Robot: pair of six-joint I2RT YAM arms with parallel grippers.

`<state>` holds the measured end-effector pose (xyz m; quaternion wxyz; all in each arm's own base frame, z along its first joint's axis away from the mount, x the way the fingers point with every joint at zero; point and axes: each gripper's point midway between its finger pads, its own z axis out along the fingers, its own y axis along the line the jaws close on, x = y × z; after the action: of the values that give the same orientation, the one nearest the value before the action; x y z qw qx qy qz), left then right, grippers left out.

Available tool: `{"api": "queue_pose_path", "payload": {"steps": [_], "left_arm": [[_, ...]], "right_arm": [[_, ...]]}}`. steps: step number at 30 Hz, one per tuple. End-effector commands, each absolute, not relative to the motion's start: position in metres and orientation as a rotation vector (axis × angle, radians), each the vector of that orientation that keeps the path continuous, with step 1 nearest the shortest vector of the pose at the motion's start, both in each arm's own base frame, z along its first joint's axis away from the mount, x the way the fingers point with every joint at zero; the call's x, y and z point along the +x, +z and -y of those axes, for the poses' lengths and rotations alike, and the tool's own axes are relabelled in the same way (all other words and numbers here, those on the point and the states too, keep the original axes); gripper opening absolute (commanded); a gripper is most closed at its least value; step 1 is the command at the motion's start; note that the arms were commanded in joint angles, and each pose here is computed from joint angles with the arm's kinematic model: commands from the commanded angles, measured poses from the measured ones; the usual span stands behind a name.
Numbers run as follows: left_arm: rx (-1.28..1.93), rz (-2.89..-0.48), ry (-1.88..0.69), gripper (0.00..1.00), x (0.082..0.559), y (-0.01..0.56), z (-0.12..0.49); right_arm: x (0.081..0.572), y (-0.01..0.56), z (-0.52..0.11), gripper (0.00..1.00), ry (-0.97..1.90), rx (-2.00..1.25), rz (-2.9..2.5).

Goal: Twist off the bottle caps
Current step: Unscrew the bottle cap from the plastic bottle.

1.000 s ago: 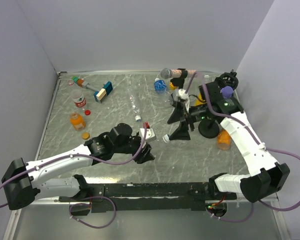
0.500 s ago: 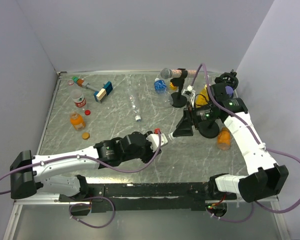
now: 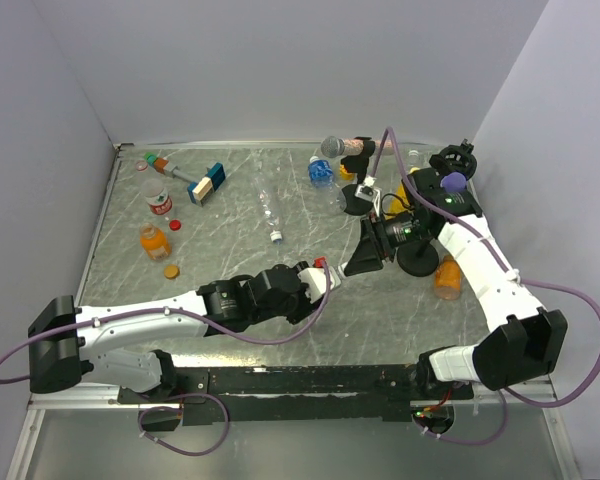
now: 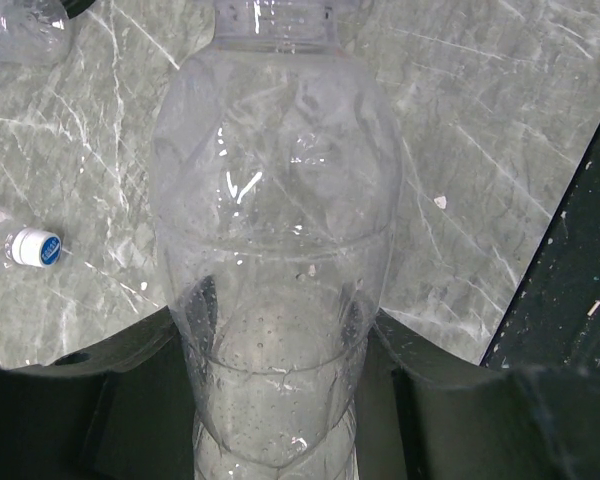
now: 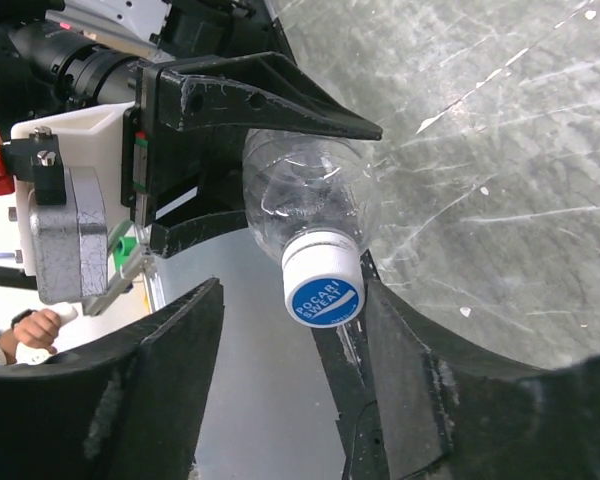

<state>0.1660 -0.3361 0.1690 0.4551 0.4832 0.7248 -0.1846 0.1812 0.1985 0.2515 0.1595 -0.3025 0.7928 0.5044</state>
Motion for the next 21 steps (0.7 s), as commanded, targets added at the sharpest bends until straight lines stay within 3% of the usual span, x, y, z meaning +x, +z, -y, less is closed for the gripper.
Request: {"api": "queue_pose_path", "payload": {"steps": [1, 7, 10, 16, 21], "left_arm": [[1.129, -1.713, -0.495, 0.16, 0.171, 0.201, 0.349], [1.12, -1.705, -0.507, 0.16, 0.17, 0.202, 0.348], [1.114, -1.703, -0.509, 0.16, 0.17, 0.203, 0.347], [1.119, -1.703, -0.528, 0.16, 0.166, 0.201, 0.347], [1.151, -1.632, -0.685, 0.16, 0.149, 0.211, 0.35]], "right_arm": [[0.178, 0.256, -0.203, 0.63, 1.475, -0.877, -2.258], [0.181, 0.256, -0.203, 0.55, 1.477, -0.87, -2.263], [0.182, 0.257, -0.204, 0.47, 1.487, -0.873, -2.254], [0.177, 0.261, -0.204, 0.2, 1.499, -0.922, -2.209], [0.17, 0.27, -0.204, 0.11, 1.474, -1.059, -2.07]]}}
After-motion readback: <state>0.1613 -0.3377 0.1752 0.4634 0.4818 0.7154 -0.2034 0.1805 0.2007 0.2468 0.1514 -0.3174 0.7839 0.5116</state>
